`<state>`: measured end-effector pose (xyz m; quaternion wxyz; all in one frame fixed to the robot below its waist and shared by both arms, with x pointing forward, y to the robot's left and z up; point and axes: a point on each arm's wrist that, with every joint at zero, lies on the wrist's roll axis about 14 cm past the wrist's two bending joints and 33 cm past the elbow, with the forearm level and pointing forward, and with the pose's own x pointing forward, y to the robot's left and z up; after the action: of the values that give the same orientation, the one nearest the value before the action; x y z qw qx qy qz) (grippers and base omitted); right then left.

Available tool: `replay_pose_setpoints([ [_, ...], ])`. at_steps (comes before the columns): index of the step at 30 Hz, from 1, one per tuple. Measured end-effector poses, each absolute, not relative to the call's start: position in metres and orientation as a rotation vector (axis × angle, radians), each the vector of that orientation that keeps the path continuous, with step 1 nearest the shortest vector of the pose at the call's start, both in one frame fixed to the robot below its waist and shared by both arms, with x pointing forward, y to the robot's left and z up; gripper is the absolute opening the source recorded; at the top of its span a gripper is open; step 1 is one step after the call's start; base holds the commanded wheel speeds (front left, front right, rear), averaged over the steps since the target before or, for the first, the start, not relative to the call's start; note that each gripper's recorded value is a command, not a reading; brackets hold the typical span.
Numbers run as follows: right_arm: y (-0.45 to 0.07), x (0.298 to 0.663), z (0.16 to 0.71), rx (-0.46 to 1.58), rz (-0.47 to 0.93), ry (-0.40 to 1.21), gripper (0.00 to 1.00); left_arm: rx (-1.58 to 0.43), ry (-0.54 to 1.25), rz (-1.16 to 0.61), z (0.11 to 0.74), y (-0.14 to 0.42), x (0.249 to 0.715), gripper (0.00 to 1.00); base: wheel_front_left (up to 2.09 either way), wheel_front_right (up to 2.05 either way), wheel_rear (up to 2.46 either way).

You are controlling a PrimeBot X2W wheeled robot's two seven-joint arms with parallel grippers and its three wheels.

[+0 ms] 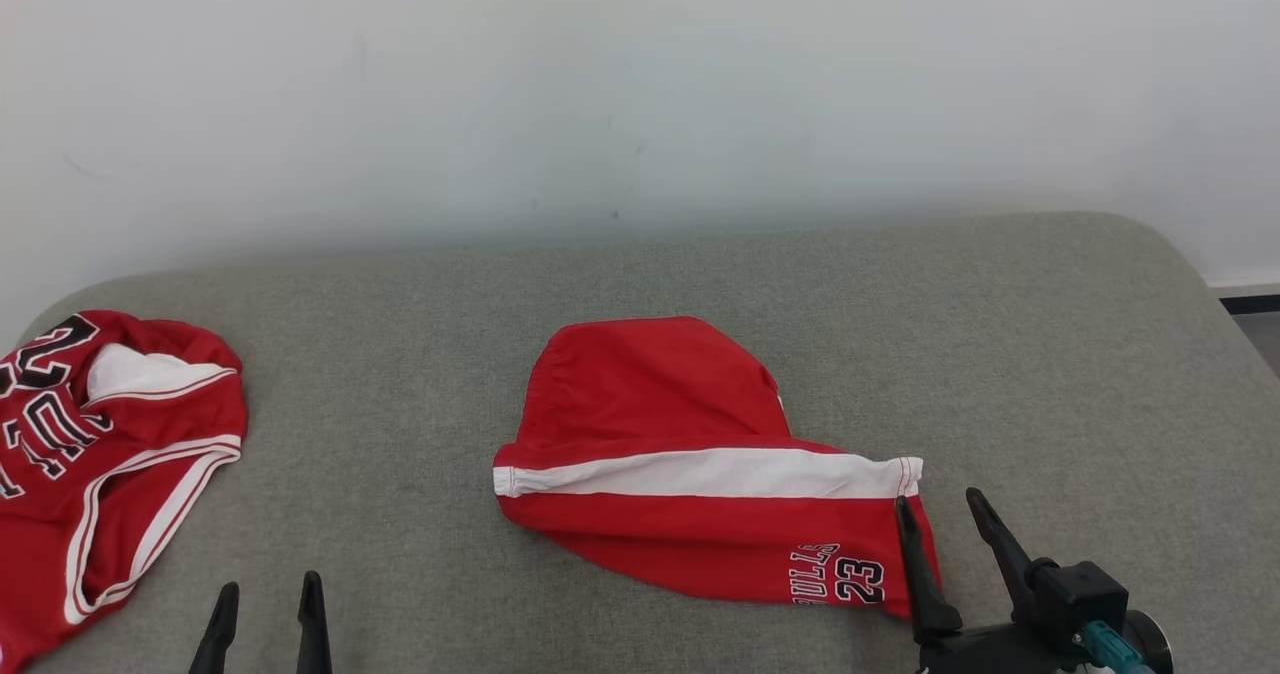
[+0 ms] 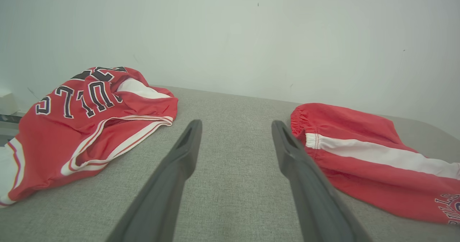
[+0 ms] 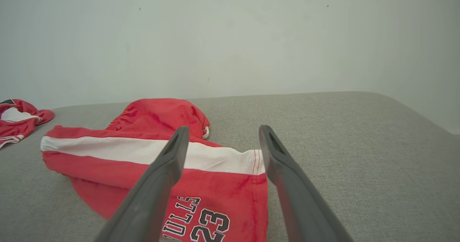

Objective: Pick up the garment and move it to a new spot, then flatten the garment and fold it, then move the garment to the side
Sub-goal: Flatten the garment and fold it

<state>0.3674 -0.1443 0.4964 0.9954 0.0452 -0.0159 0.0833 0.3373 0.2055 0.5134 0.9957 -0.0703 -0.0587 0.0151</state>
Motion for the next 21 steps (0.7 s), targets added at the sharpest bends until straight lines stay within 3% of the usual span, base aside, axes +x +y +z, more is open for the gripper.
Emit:
replay_pose_setpoints([
  [21,-0.151,0.376,0.482,0.112,0.142,0.041,1.00,-0.157,-0.057,-0.055,0.496,0.177,0.350,1.00,0.00,0.00,0.00],
])
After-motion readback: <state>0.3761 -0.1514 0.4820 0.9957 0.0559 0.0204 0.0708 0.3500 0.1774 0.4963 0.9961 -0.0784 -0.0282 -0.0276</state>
